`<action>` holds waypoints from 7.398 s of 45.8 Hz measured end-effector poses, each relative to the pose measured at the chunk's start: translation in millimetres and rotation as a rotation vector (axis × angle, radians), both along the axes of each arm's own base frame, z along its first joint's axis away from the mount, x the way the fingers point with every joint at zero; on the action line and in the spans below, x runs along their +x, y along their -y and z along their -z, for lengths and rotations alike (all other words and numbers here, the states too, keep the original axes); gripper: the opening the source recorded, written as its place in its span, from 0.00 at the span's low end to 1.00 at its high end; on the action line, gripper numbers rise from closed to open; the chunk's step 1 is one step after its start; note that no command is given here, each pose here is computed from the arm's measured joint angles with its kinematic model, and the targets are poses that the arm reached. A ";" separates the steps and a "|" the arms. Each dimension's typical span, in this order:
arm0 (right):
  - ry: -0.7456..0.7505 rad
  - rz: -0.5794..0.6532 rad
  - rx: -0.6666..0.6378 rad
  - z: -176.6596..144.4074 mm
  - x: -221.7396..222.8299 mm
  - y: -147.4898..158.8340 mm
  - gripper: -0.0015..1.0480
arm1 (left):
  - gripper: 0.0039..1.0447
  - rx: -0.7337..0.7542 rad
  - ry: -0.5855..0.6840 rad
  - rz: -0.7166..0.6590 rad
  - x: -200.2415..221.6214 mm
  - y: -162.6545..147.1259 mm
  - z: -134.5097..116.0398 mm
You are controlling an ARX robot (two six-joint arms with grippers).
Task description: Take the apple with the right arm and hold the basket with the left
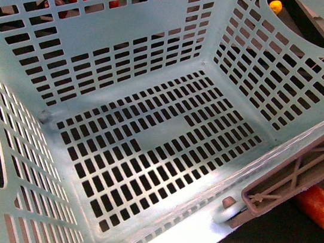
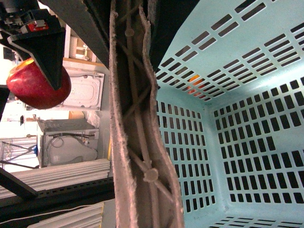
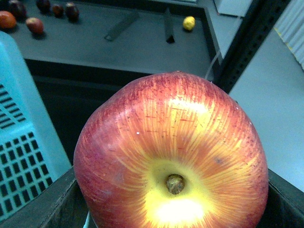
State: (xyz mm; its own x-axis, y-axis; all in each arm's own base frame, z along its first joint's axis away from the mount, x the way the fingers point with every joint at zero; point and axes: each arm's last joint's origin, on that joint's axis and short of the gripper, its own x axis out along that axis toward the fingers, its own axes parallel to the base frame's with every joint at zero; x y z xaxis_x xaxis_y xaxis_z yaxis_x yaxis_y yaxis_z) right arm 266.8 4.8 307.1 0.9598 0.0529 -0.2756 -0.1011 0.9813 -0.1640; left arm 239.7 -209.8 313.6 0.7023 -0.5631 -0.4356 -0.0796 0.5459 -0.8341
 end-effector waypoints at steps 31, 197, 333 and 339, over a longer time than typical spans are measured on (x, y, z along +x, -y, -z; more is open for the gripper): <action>-0.108 -0.149 0.009 36.6 34.1 -76.6 0.91 | 0.09 0.003 -0.001 0.000 0.4 0.4 0.8; 0.287 0.077 0.172 137.9 -169.8 4.7 0.34 | 0.09 0.010 -0.007 0.004 1.0 1.4 2.9; 0.288 0.077 0.175 137.7 -169.9 4.7 0.91 | 0.94 0.033 -0.628 -1.125 14.0 -147.8 74.3; 0.288 0.077 0.175 137.7 -169.9 4.6 0.91 | 0.94 0.088 -0.647 -1.134 0.9 -149.2 56.5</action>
